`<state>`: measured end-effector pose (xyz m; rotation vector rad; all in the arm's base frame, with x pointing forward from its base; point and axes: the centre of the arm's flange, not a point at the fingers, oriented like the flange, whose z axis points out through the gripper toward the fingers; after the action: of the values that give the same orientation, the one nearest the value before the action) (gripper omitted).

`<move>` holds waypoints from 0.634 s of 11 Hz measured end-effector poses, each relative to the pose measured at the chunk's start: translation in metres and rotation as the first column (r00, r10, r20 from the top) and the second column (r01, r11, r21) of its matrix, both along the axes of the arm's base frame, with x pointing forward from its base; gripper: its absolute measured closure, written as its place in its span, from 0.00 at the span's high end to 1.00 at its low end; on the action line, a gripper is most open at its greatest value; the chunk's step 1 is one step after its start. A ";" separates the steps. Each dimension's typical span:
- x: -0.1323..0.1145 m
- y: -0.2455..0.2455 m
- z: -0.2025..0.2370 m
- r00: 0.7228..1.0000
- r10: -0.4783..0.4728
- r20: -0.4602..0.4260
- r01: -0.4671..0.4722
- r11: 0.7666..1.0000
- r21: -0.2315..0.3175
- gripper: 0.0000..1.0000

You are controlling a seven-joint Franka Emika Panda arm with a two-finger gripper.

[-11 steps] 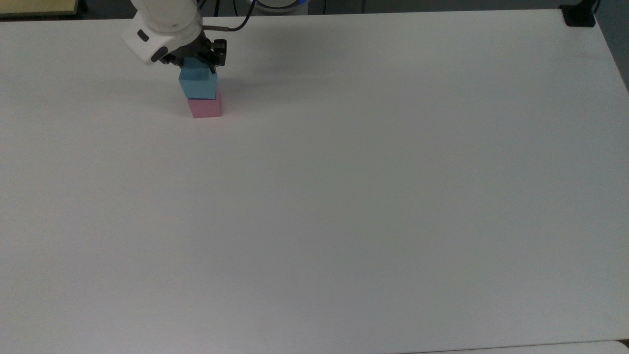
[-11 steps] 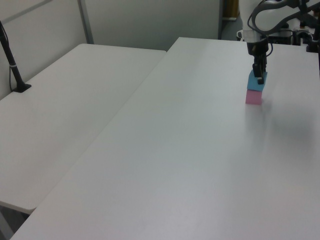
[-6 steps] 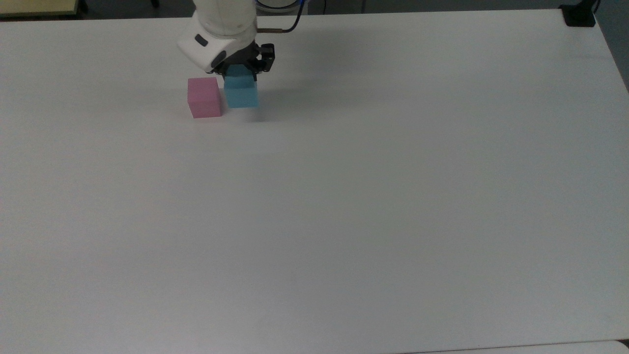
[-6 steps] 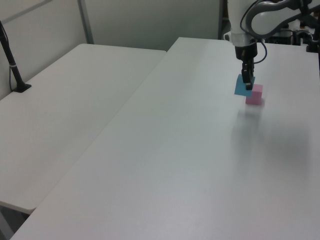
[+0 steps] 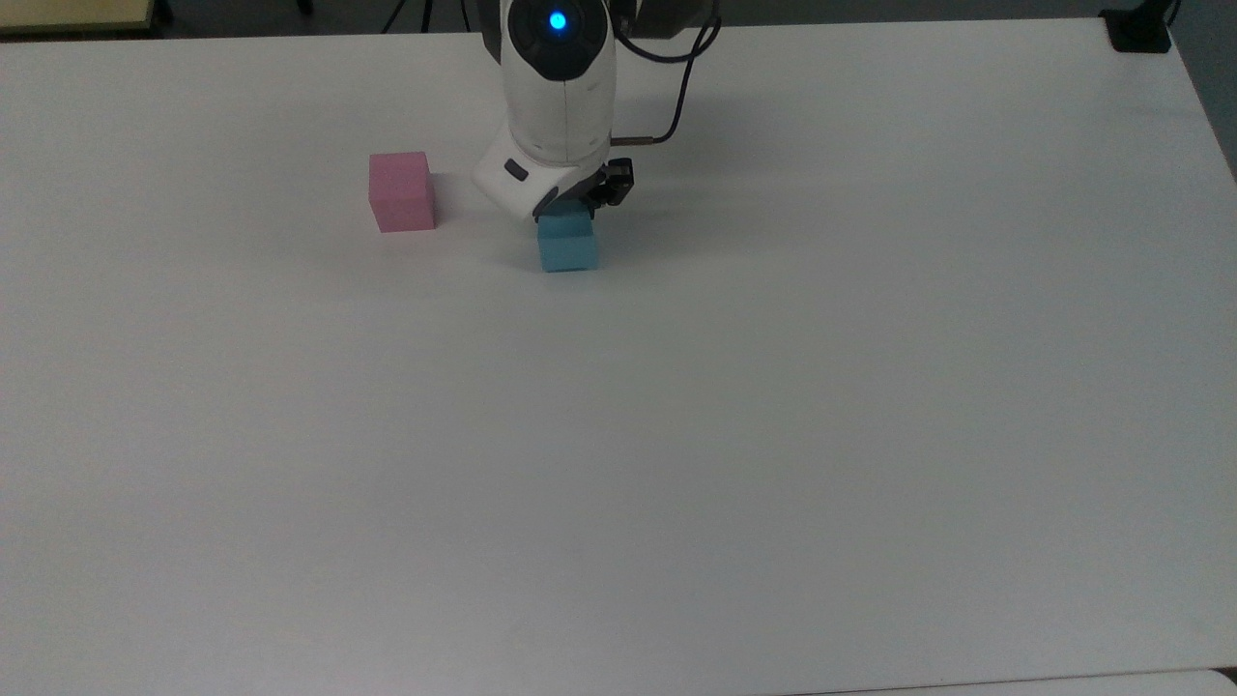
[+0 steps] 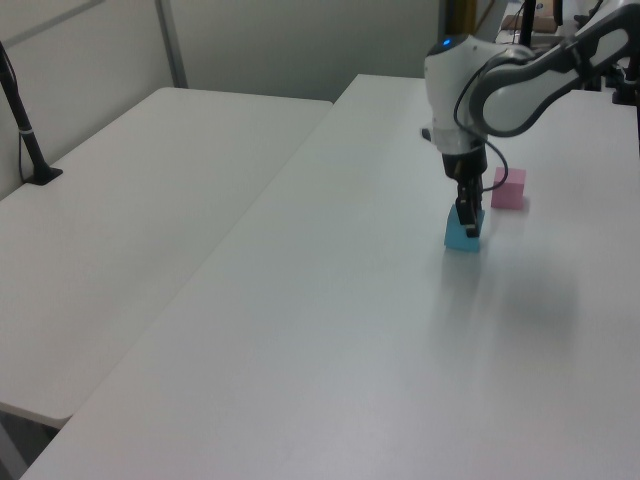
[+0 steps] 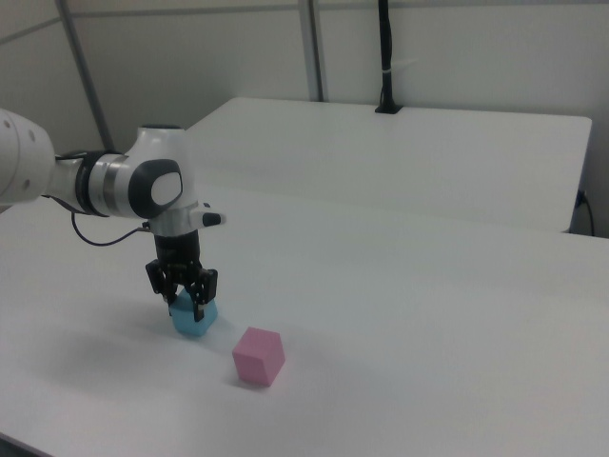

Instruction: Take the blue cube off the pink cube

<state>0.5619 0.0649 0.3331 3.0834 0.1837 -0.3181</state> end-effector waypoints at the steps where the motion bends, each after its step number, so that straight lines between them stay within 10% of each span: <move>1: 0.002 0.003 -0.006 1.000 0.003 -0.002 -0.003 1.000 -0.005 0.60; 7: 0.010 -0.023 0.047 0.993 -0.114 0.038 0.115 0.993 -0.033 1.00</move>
<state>0.5720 0.0422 0.3796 3.0682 0.0002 -0.2665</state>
